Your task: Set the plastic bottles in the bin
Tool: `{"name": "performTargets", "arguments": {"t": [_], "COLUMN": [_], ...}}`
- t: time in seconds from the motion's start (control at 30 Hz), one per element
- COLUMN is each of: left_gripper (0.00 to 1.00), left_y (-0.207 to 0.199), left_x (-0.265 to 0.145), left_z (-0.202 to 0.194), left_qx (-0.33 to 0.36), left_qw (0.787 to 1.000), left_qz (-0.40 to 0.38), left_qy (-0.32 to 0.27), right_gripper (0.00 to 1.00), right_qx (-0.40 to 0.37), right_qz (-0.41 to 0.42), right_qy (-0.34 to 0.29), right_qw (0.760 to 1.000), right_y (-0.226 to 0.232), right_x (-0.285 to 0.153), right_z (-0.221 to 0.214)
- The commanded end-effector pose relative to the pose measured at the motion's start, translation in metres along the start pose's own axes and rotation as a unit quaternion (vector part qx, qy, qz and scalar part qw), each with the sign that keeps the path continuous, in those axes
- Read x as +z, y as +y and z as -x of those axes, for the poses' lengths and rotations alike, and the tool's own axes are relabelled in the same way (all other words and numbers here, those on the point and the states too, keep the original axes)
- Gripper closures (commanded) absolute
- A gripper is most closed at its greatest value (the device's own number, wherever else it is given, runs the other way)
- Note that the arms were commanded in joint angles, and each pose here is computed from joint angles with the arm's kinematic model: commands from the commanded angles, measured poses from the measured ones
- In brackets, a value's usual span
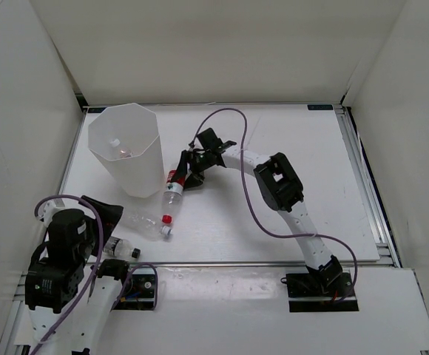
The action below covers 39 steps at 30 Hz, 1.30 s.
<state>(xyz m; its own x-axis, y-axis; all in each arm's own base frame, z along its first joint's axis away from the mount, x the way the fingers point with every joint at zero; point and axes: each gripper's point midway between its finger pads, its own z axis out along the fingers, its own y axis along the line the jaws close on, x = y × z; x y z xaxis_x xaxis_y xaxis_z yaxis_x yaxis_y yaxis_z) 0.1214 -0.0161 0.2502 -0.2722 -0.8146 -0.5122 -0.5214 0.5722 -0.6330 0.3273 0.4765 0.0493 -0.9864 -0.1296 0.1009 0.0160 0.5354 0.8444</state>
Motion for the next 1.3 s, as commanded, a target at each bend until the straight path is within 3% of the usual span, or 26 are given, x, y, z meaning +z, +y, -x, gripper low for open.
{"name": "performTargets", "arguments": {"t": [0.0, 0.03, 0.23, 0.4, 0.6, 0.67, 0.73, 0.83, 0.9, 0.97, 1.07, 1.13, 1.17, 1.2, 1.23, 1.27], "left_gripper": [0.0, 0.0, 0.0, 0.0, 0.0, 0.0, 0.0, 0.0, 0.0, 0.0, 0.0, 0.0, 0.0, 0.0, 0.0, 0.0], "left_y": [0.021, 0.021, 0.034, 0.05, 0.061, 0.059, 0.056, 0.057, 0.057, 0.049, 0.041, 0.041, 0.041, 0.043, 0.043, 0.047], "left_x": [0.006, 0.009, 0.021, 0.032, 0.044, 0.046, 0.049, 0.052, 0.052, 0.05, 0.048, 0.048, 0.048, 0.049, 0.049, 0.051], "left_z": [-0.016, -0.02, -0.027, -0.033, -0.052, -0.053, -0.055, -0.058, -0.057, -0.052, -0.046, -0.048, -0.048, -0.051, -0.051, -0.054], "left_qx": [0.012, 0.007, -0.025, -0.077, -0.108, -0.1, -0.083, -0.048, -0.026, -0.016, 0.003, 0.008, 0.008, 0.008, 0.008, 0.01], "left_qw": [0.998, 0.998, 0.995, 0.991, 0.983, 0.983, 0.982, 0.98, 0.979, 0.981, 0.982, 0.981, 0.981, 0.98, 0.98, 0.978], "left_qz": [0.045, 0.051, 0.083, 0.108, 0.135, 0.139, 0.147, 0.166, 0.168, 0.162, 0.154, 0.155, 0.155, 0.156, 0.156, 0.166], "left_qy": [0.035, 0.044, 0.043, 0.028, 0.057, 0.065, 0.082, 0.103, 0.109, 0.109, 0.108, 0.116, 0.116, 0.122, 0.122, 0.128], "right_gripper": [0.42, 0.49, 0.74, 0.78, 0.85, 0.87, 0.87, 0.87, 0.87, 0.82, 0.62, 0.54, 0.46, 0.31, 0.0, 0.0], "right_qx": [0.023, 0.034, 0.007, -0.051, -0.209, -0.234, -0.279, -0.336, -0.352, -0.418, -0.484, -0.492, -0.511, -0.517, -0.523, -0.528], "right_qz": [-0.007, -0.019, -0.035, 0.005, 0.108, 0.132, 0.172, 0.194, 0.185, 0.187, 0.132, 0.103, 0.084, 0.08, 0.076, 0.075], "right_qy": [-0.004, 0.001, -0.062, -0.155, -0.3, -0.302, -0.322, -0.368, -0.392, -0.415, -0.467, -0.48, -0.488, -0.489, -0.498, -0.501], "right_qw": [1.0, 0.999, 0.997, 0.987, 0.925, 0.915, 0.888, 0.845, 0.829, 0.786, 0.728, 0.719, 0.703, 0.698, 0.688, 0.682], "right_y": [-0.007, -0.025, -0.013, 0.067, 0.237, 0.27, 0.319, 0.358, 0.363, 0.387, 0.396, 0.385, 0.383, 0.383, 0.388, 0.391], "right_x": [-0.024, -0.029, -0.099, -0.179, -0.256, -0.252, -0.257, -0.251, -0.233, -0.223, -0.2, -0.185, -0.187, -0.187, -0.197, -0.205], "right_z": [-0.004, -0.012, -0.02, -0.018, -0.004, -0.006, -0.017, -0.024, -0.015, -0.028, -0.024, -0.01, -0.006, -0.005, -0.008, -0.012]}}
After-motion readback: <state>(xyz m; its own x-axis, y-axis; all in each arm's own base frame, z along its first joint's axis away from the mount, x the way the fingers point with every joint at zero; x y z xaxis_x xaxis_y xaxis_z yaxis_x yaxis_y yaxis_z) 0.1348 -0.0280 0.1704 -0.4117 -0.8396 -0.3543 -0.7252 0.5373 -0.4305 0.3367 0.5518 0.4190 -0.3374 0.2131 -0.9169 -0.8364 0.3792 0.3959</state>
